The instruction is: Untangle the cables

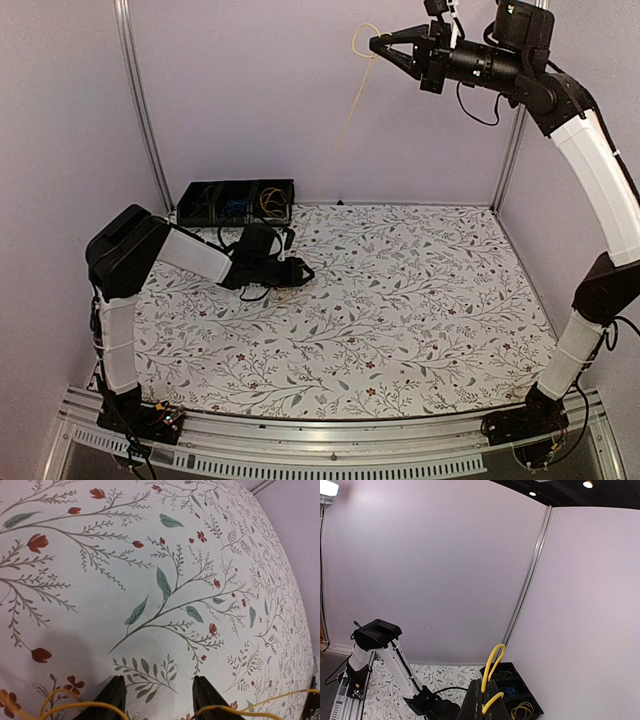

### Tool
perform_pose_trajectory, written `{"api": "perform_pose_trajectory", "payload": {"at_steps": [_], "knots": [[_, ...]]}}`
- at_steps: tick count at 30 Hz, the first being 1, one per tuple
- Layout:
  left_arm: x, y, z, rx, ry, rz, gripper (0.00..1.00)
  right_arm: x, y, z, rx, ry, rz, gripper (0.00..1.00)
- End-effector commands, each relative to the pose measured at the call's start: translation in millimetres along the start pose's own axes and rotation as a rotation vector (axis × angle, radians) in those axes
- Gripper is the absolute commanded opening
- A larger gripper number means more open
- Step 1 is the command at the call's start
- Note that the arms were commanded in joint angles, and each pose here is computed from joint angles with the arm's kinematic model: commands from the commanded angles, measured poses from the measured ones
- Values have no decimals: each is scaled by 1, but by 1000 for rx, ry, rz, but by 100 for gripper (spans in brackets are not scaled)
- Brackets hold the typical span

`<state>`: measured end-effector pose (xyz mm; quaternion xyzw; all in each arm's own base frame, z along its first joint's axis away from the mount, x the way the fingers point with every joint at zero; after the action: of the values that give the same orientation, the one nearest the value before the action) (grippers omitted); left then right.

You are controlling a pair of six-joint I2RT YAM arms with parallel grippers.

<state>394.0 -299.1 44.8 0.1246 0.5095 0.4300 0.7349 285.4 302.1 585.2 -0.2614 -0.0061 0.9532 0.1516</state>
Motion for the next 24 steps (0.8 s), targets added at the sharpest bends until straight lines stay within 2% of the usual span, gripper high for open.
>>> {"api": "perform_pose_trajectory", "payload": {"at_steps": [1, 4, 8, 10, 11, 12, 13, 14, 16, 21, 24], "knots": [[41, 3, -25, 90, 30, 145, 50, -34, 25, 68, -194, 151, -223, 0], [40, 5, -23, 83, 26, 144, 50, -39, 34, 80, -217, 186, -275, 0], [35, 8, -18, 74, 7, 142, 50, -42, 34, 61, -152, 178, -293, 0], [35, 9, -18, 78, -1, 145, 51, -51, 55, 95, -236, 225, -366, 0], [30, 11, -17, 74, -29, 118, 56, -53, 66, 115, -286, 264, -407, 0], [18, 18, -13, 37, -79, 86, 77, -57, 71, 126, -308, 302, -443, 0], [1, 31, -6, -27, -155, 41, 83, -60, 74, 128, -296, 349, -481, 0], [-18, 46, -2, -92, -233, -20, 87, -65, 70, 116, -252, 355, -502, 0], [-43, 72, 5, -172, -322, -118, 90, -71, 54, 62, -101, 312, -485, 0], [-73, 104, 7, -177, -467, -213, 89, -48, 38, -72, 148, 57, -352, 0], [-82, 126, 4, -192, -528, -245, 89, -59, 46, -134, 261, -68, -395, 0]]}}
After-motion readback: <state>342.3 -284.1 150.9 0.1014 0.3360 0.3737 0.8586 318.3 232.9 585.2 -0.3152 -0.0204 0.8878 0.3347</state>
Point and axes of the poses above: each gripper's point midway between its finger pads, its own y axis back along the fingers, its own x axis along the line the jaws close on, z = x × y, the point moved 4 cm from there along y, back along the fingers, and after that the axes turned 14 degrees about y, right-handed, at the moved point
